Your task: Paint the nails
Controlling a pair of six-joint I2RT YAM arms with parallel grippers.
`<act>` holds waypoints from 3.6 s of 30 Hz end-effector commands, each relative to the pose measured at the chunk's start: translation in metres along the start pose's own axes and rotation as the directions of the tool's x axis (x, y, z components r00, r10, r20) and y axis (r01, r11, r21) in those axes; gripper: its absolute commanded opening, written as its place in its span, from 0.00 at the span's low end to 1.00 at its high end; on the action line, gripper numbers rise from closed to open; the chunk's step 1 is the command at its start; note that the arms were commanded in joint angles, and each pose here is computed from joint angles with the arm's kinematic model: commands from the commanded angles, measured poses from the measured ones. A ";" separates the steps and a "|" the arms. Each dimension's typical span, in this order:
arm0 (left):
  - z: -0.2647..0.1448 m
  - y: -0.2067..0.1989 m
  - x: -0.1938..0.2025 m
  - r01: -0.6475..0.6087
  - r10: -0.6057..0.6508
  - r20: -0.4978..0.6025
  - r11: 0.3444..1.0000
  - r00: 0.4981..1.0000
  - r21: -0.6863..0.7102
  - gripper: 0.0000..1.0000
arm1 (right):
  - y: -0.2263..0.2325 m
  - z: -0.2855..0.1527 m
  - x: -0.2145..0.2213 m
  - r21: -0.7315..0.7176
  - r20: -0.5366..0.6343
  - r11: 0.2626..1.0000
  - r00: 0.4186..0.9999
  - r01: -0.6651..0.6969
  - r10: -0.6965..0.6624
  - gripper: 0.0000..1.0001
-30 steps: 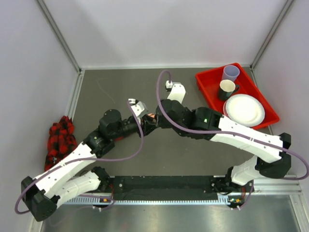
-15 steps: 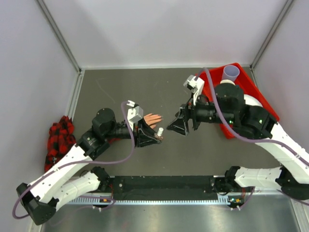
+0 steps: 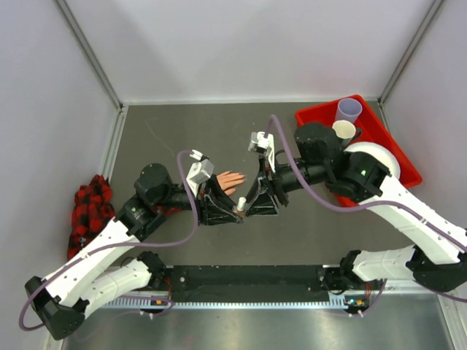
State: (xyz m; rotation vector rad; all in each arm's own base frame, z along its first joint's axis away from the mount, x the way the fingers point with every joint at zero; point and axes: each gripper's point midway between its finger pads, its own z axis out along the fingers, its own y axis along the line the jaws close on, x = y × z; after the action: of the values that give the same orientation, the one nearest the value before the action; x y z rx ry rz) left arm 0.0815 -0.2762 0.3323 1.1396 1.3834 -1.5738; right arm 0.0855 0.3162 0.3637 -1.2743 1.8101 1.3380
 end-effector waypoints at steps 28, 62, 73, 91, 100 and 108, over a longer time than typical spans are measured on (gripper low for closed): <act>-0.021 0.076 -0.047 -0.132 0.196 0.089 0.871 0.977 -0.473 0.00 | -0.050 0.028 0.001 0.251 0.057 0.957 0.989 -0.146 0.136 0.00; -0.009 0.005 -0.005 -0.071 0.073 0.011 0.993 0.997 -0.092 0.00 | -0.002 -0.003 -0.014 0.190 0.103 0.981 0.995 -0.029 0.010 0.56; -0.011 -0.032 -0.018 -0.042 0.040 0.042 0.998 0.998 0.047 0.00 | 0.021 0.002 -0.021 -0.024 0.066 0.998 0.996 0.059 -0.057 0.49; -0.008 -0.027 -0.012 -0.018 0.016 0.030 0.998 0.999 0.052 0.00 | 0.018 0.018 -0.031 -0.060 0.063 0.997 0.997 0.056 -0.052 0.39; -0.011 -0.019 -0.019 -0.064 0.066 0.050 0.998 0.997 -0.028 0.00 | 0.013 0.020 -0.028 -0.041 0.049 0.998 0.998 0.044 -0.042 0.00; -0.051 0.072 -0.072 -0.110 0.256 0.154 0.782 0.954 -0.614 0.00 | -0.026 0.052 0.000 0.270 0.087 0.957 0.992 -0.107 0.086 0.00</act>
State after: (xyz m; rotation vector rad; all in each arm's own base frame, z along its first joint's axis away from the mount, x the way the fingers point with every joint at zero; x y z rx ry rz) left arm 0.1045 -0.2610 0.3284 0.9495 1.5221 -1.3607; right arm 0.1075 0.3508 0.3577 -1.1374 1.8292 1.2297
